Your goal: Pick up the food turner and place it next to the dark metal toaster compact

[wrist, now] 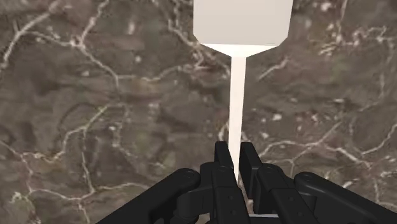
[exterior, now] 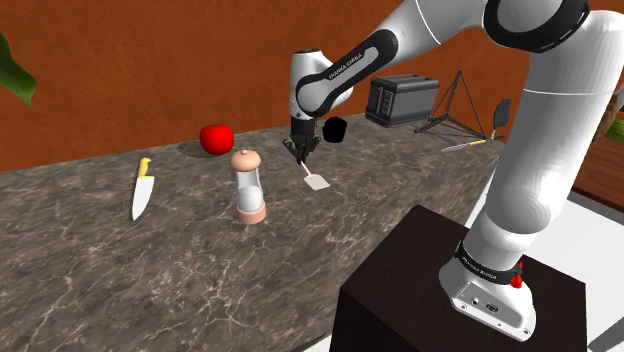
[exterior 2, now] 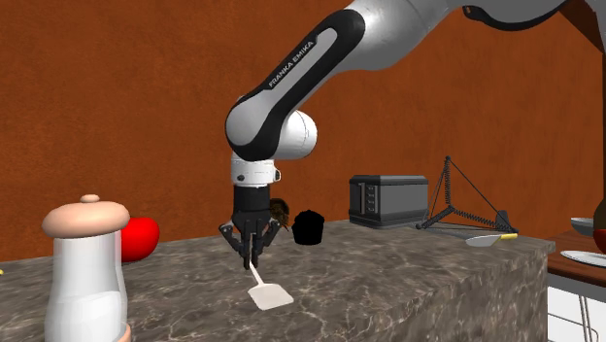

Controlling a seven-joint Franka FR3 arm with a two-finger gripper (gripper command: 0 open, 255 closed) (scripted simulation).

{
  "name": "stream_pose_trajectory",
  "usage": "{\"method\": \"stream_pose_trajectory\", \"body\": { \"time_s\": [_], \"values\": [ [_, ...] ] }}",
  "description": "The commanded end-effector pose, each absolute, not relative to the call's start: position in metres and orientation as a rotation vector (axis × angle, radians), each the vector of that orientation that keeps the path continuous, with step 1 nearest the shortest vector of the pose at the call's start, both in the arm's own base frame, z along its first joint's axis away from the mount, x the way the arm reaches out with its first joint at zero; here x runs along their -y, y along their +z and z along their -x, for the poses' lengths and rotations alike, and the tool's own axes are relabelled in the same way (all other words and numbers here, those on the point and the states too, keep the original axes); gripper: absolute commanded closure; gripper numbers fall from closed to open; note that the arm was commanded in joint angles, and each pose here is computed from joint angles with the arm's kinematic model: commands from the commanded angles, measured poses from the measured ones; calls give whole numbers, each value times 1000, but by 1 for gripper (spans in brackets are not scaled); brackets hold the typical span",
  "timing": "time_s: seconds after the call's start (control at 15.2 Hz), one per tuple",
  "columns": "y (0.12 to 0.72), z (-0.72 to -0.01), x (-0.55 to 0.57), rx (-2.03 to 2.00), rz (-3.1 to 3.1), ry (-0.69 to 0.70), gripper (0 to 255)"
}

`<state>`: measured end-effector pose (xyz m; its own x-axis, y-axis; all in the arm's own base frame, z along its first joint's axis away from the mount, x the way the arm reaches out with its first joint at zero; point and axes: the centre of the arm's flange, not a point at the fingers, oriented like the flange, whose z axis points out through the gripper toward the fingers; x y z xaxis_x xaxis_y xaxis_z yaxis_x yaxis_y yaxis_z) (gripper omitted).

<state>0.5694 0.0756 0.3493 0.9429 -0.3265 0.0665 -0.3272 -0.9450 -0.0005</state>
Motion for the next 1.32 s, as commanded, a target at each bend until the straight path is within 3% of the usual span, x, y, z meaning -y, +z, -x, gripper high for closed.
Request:
{"method": "stream_pose_trajectory", "body": {
  "time_s": [0.0, 1.25],
  "values": [
    [360, -569, -76, 519, -3086, 102, 255],
    [460, -569, -76, 519, -3086, 102, 255]
  ]
}}
